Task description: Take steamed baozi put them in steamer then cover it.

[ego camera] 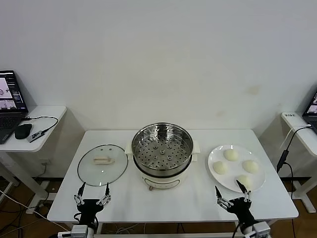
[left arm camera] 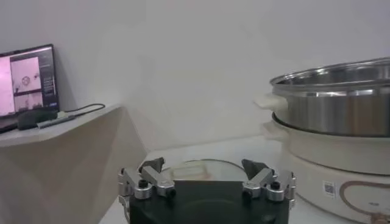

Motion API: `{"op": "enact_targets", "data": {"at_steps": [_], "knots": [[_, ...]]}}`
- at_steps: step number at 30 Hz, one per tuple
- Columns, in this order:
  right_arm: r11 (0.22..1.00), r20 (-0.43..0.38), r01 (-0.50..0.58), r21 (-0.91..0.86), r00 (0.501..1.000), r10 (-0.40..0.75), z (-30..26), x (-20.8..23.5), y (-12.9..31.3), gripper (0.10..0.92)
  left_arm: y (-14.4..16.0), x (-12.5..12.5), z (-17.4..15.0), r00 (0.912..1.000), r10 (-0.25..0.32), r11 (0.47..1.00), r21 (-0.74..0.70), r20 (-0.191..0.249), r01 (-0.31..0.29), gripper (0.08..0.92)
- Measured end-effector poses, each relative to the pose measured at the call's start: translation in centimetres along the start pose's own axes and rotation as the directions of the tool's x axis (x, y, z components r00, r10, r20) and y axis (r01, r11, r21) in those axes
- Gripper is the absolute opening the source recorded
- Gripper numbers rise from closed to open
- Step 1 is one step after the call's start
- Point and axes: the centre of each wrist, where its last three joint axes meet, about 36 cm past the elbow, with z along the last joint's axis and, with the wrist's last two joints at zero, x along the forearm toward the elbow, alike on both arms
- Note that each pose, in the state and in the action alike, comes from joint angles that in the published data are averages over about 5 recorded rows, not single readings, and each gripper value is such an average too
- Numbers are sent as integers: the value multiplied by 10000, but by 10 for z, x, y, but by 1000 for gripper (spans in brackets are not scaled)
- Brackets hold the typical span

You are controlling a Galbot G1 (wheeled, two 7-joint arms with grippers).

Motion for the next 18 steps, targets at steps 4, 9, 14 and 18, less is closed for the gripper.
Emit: {"op": "enact_targets", "data": {"at_steps": [4,9,14,18], "knots": [[9987,23,-80,500,10000,79,-3,-7,-8,823,2,-1,-3,10000,76,9998,-178,34,-76,823],[9800,162,-132,1987,9998,101,-12,-26,-33,823,6,-4,-4,9999,135,9987,-497,-51,-137,823],[9130,73,81,4078,9999,-121,-25,-54,-66,823,8,-3,-2,9997,153,9971,-739,-179,-166,823],[8175,-249,450,5742,9990,-375,-37,-81,-96,823,8,-4,-2,9996,132,9960,-883,-239,-153,823]]}}
